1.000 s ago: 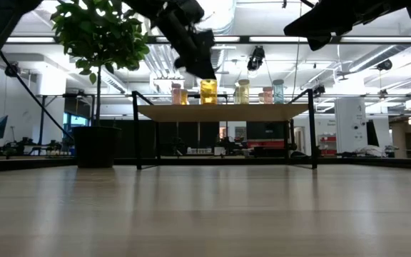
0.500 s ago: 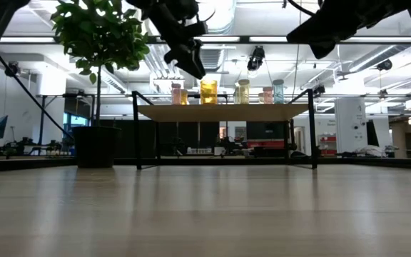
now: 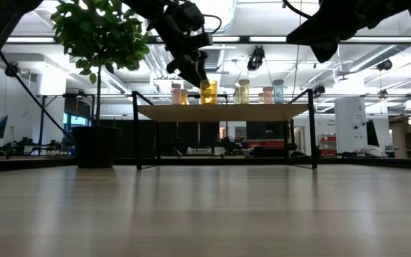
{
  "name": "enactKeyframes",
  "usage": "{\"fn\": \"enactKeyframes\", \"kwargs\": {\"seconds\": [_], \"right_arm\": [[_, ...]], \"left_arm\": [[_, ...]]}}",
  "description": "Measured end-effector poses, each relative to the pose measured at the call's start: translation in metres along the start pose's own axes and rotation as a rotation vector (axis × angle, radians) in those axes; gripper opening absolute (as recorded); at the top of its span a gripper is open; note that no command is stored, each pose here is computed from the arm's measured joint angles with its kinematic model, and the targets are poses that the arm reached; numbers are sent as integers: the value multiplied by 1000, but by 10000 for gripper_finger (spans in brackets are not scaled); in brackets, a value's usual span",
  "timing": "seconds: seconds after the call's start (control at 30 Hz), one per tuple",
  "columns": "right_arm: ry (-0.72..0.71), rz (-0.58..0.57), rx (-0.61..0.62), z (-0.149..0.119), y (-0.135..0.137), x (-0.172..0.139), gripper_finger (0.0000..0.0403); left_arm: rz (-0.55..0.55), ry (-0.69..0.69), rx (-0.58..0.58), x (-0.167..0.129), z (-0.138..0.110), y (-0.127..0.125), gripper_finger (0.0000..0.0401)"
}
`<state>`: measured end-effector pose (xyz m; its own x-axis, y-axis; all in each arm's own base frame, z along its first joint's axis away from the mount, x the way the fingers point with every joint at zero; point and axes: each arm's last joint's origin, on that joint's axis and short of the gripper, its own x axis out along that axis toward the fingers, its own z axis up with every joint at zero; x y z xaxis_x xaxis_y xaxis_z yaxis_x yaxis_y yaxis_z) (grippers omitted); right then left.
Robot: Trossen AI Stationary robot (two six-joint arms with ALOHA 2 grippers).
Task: Pick and place medicine bottles onto shelf by color
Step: Put the red pill bottle on the shelf
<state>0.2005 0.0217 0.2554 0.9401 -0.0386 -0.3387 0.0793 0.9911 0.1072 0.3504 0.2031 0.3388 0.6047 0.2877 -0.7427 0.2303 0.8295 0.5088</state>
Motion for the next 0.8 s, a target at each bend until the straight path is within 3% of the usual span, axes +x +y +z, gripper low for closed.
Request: {"fn": "enactKeyframes", "kwargs": {"seconds": [0.57,0.8], "right_arm": [[0,-7,5,0,0,0,9],[0,-8,4,0,0,0,9]], "left_arm": [[-45,10,51,10,-6,-8,162],[-14,-15,58,17,-7,-8,162]]}}
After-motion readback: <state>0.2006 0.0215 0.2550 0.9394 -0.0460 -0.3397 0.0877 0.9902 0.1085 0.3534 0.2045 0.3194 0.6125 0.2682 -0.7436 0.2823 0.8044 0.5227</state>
